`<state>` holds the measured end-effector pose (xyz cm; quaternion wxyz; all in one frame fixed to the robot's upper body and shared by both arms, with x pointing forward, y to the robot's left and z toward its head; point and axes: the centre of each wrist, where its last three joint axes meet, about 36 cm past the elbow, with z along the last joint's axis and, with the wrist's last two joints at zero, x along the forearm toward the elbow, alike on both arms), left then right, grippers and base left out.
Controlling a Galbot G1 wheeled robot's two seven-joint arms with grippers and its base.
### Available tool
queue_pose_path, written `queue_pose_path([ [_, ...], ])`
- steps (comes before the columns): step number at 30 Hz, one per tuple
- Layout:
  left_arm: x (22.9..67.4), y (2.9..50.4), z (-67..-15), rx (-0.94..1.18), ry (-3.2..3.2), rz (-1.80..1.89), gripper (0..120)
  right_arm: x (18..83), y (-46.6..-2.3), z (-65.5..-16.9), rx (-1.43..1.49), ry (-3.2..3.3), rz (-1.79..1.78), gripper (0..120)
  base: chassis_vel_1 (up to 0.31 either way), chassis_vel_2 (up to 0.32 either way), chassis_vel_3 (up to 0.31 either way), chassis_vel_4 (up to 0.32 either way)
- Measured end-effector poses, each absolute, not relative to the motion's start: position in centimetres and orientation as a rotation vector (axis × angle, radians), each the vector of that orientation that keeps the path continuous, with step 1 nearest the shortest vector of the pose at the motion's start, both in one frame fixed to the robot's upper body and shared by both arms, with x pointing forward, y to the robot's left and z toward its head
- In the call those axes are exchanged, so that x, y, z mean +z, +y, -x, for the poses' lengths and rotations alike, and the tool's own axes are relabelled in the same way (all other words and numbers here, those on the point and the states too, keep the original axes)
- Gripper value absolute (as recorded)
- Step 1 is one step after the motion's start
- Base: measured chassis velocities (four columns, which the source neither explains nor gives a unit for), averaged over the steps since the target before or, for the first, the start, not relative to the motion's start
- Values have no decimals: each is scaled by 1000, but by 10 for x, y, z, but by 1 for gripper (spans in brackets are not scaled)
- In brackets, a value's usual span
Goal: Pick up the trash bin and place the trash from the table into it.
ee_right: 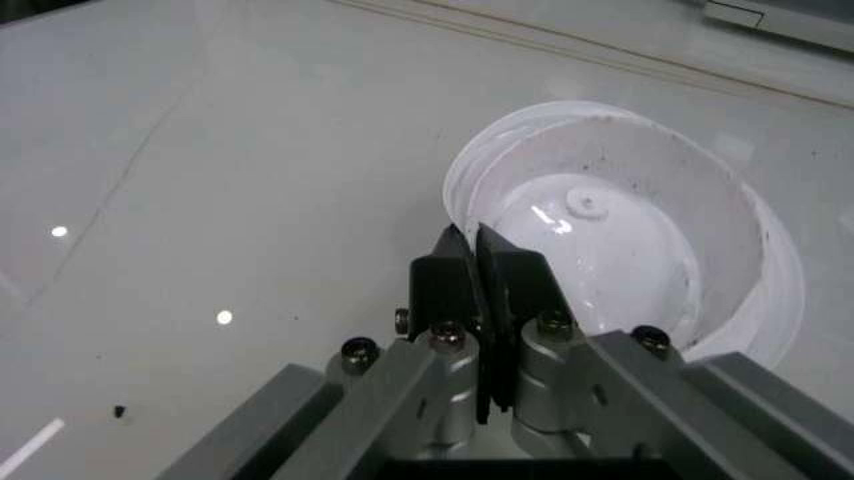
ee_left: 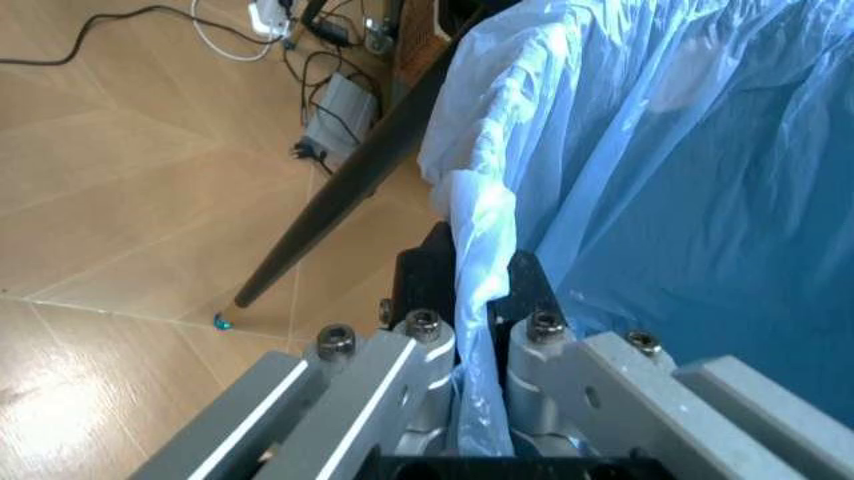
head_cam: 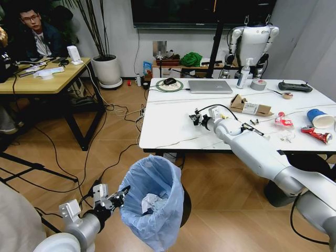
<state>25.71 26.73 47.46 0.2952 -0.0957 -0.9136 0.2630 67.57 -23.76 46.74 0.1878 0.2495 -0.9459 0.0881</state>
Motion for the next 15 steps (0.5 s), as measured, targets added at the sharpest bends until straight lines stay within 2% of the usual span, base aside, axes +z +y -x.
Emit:
queue_pose_path([
  [7, 471, 266, -260, 701, -2424, 272, 0, 523, -233, -637, 145, -2737, -969, 0, 0, 0, 0, 0],
  [12, 468, 267, -263, 698, -2426, 276, 0, 566, -205, -566, -31, -2689, -1423, 0, 0, 0, 0, 0],
  [15, 468, 267, -263, 698, -2427, 275, 0, 575, -196, -539, -69, -2614, -1619, 0, 0, 0, 0, 0],
])
